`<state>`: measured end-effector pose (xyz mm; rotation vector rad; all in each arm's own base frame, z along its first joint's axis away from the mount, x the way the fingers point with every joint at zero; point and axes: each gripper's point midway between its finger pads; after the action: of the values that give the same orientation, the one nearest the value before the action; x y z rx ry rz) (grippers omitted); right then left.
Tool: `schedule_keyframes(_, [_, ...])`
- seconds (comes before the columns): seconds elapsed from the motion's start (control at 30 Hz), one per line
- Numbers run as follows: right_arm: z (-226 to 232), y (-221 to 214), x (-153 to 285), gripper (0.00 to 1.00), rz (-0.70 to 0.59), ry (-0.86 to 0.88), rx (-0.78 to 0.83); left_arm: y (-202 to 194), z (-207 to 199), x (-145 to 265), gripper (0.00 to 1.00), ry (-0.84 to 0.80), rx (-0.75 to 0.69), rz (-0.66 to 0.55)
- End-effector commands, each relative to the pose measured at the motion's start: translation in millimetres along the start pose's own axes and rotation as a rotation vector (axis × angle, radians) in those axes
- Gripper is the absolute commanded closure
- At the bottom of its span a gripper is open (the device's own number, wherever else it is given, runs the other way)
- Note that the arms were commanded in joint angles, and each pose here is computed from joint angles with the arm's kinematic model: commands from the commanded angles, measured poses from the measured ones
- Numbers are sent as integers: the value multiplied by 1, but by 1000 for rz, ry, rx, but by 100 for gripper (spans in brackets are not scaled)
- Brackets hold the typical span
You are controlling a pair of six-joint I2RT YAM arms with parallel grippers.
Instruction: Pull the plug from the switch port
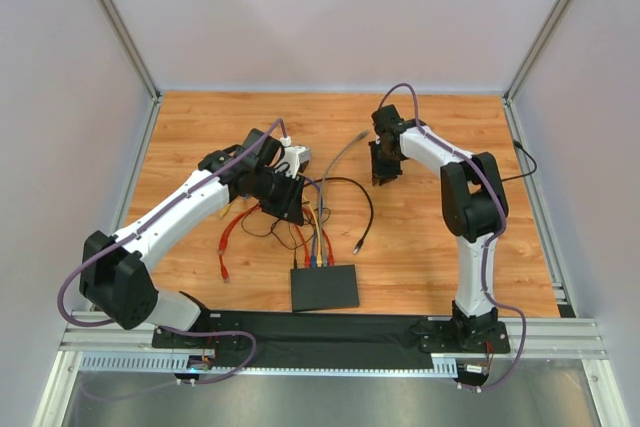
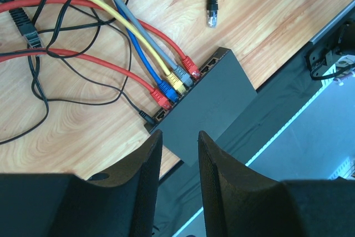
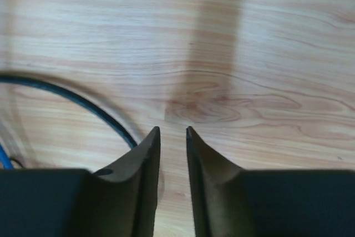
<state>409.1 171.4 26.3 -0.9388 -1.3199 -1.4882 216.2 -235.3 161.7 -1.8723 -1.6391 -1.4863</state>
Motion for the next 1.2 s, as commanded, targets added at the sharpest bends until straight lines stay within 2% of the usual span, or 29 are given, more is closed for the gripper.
schedule_keyframes(0.0, [25, 19, 22, 71, -60, 98, 94, 10, -4, 4, 60, -15, -10, -27])
schedule_keyframes(0.03, [31, 18, 20, 63, -59, 103, 108, 12, -4, 4, 60, -17, -9, -29])
schedule_keyframes(0.13, [38, 22, 15, 56, -59, 118, 123, 12, -5, 4, 60, -17, -14, -27])
schedule_keyframes(0.3, [51, 19, 6, 56, -19, 75, 184, 10, -4, 5, 60, -13, -14, -23])
schedule_keyframes(0.6, [39, 3, -7, 56, 30, 8, 221, 7, -2, 5, 60, -4, -11, -25])
schedule_keyframes(0.73, [35, 0, -11, 61, 38, -46, 246, 7, -2, 5, 60, -4, -13, -23])
schedule_keyframes(0.87, [28, -2, -21, 70, 41, -135, 251, 9, -2, 6, 60, -5, -13, -25])
schedule_keyframes(0.93, [24, -1, -27, 87, 35, -184, 228, 10, -2, 6, 60, -3, -17, -26])
schedule_keyframes(0.97, [24, 3, -28, 100, 24, -193, 216, 11, -2, 6, 60, -2, -17, -26])
schedule_keyframes(1.17, [14, 34, -12, 100, -83, -273, 122, 11, -2, 9, 60, 5, -18, -30])
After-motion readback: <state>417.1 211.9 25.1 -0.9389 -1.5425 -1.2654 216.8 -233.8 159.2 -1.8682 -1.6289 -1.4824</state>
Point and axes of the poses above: each gripper's point midway between its finger pads, its own x axis back along the fingers, its own z axis along the line the jaws close on, y = z × x
